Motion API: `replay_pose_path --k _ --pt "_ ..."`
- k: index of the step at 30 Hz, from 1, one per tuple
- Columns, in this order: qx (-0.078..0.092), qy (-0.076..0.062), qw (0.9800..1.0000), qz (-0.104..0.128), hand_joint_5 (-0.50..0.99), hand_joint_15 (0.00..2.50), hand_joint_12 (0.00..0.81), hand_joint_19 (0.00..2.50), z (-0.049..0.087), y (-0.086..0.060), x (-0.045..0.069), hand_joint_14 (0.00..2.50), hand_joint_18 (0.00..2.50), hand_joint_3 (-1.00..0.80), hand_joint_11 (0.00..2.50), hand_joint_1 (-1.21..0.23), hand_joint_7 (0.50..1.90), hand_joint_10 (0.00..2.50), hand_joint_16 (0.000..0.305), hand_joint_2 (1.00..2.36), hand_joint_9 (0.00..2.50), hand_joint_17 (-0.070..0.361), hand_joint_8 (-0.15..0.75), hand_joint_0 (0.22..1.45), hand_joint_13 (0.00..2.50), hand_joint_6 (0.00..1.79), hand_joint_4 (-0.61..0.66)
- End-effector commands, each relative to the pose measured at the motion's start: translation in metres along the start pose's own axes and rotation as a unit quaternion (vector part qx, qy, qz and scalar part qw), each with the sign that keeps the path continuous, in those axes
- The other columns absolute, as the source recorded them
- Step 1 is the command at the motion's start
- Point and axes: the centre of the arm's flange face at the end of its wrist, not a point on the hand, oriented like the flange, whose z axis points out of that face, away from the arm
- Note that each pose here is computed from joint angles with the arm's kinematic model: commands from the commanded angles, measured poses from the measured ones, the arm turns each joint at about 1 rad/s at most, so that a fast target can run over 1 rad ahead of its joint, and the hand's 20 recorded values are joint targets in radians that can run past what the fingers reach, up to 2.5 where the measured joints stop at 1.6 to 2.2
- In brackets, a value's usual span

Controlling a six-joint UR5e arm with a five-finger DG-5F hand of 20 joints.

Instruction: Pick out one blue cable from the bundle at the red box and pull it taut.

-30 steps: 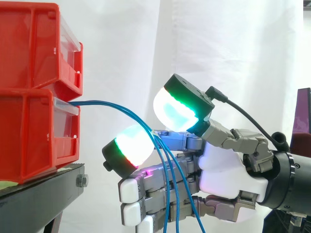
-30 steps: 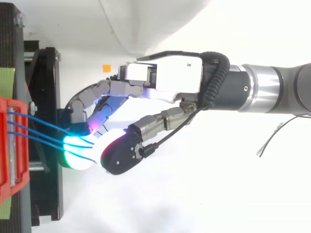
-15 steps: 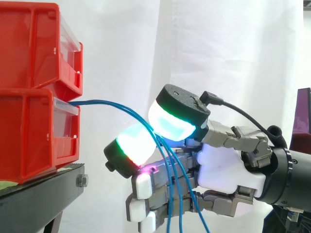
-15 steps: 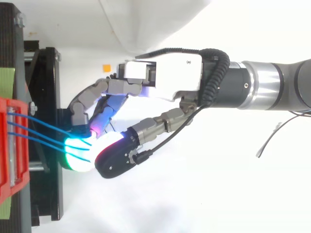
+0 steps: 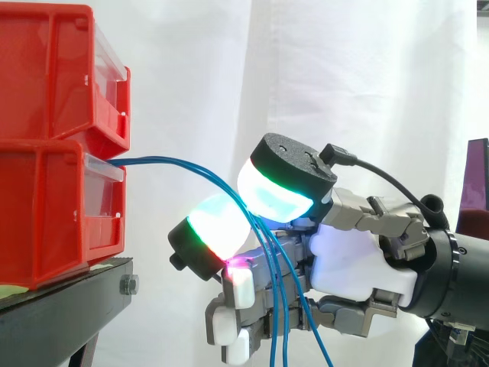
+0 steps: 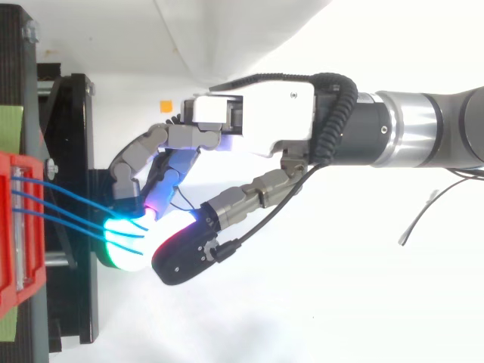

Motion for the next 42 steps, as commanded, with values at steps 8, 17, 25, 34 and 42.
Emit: replay_pose_path --k 8,17,25,34,42 --pt "-0.013 0.01 0.9999 0.005 -0.1 0.55 0.422 0.61 0.008 0.019 -0.008 0.02 0.75 -0.15 0.62 -0.72 0.89 0.02 0.06 1.01 1.05 0.134 0.337 0.62 0.93 0.9 0.1" --pt "0.017 0.018 0.9996 -0.01 -0.1 0.56 0.418 0.61 0.002 0.047 -0.018 0.02 0.75 -0.15 0.63 -0.72 0.9 0.02 0.059 1.01 1.05 0.134 0.34 0.62 0.93 0.9 0.1" --pt "0.033 0.02 0.999 -0.024 -0.1 0.56 0.418 0.62 -0.001 0.062 -0.022 0.02 0.74 -0.15 0.63 -0.72 0.9 0.03 0.059 1.01 1.04 0.133 0.332 0.62 0.92 0.9 0.09" --pt "0.028 0.019 0.9987 -0.037 -0.1 0.57 0.416 0.62 0.001 0.069 -0.022 0.02 0.74 -0.16 0.64 -0.73 0.89 0.03 0.059 1.01 1.04 0.132 0.334 0.62 0.92 0.91 0.1" --pt "0.031 0.021 0.9982 -0.047 -0.1 0.56 0.411 0.62 -0.001 0.068 -0.023 0.02 0.73 -0.16 0.65 -0.74 0.9 0.03 0.058 1.02 1.04 0.13 0.33 0.62 0.91 0.91 0.09"
